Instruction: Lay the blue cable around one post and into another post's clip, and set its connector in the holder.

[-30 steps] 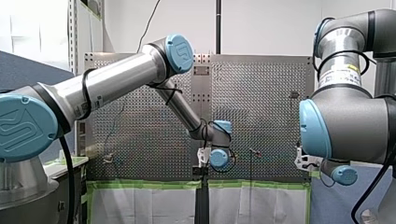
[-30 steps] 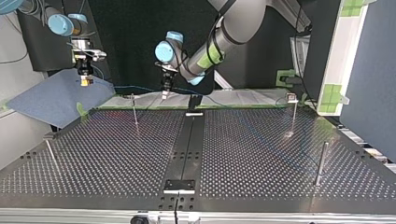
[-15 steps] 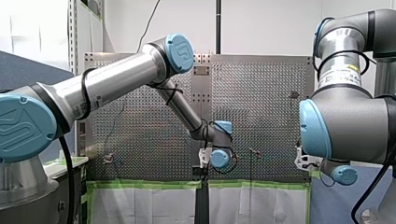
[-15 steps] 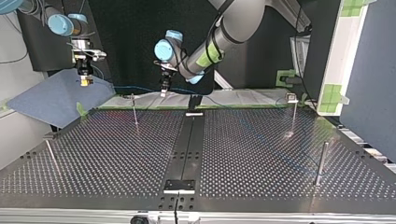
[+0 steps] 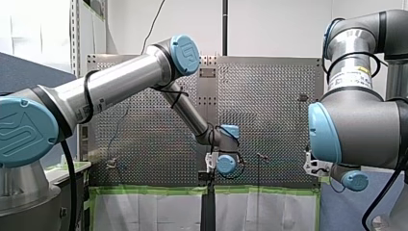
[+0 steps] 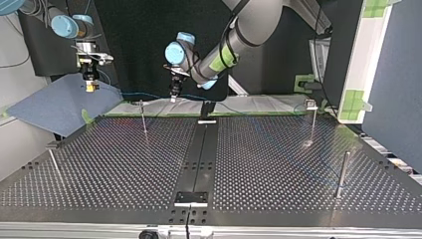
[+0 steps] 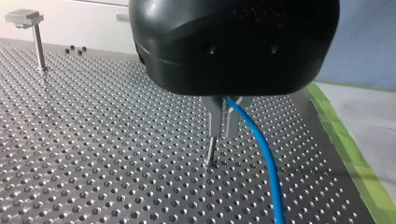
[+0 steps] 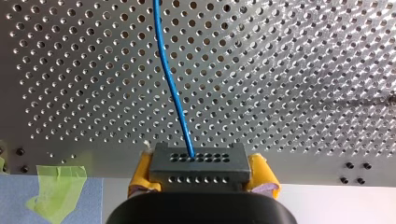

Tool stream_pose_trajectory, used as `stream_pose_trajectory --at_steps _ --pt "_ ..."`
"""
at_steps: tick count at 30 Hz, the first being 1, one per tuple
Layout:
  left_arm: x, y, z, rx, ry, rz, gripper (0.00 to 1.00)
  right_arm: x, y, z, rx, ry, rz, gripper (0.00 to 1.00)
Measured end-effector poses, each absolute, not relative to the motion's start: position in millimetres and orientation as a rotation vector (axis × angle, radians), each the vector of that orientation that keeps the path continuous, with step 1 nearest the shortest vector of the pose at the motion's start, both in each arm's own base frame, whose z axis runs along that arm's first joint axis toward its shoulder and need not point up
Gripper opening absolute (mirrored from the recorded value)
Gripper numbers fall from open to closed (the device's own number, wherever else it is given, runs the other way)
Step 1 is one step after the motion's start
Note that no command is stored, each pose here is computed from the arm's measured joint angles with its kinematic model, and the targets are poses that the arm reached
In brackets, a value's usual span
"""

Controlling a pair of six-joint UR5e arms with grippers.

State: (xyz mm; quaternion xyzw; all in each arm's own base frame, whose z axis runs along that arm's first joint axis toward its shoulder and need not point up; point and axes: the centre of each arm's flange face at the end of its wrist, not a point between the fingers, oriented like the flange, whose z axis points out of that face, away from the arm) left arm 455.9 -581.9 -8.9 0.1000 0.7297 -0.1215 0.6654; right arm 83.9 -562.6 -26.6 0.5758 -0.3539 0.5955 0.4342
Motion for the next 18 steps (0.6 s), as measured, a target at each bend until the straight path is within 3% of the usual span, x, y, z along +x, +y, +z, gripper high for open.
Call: stream_pose_trajectory --at_steps 18 --pt "454 -587 -11 0.303 1.637 -0.296 0.01 79 -582 -18 1.398 -0.895 1.518 0.24"
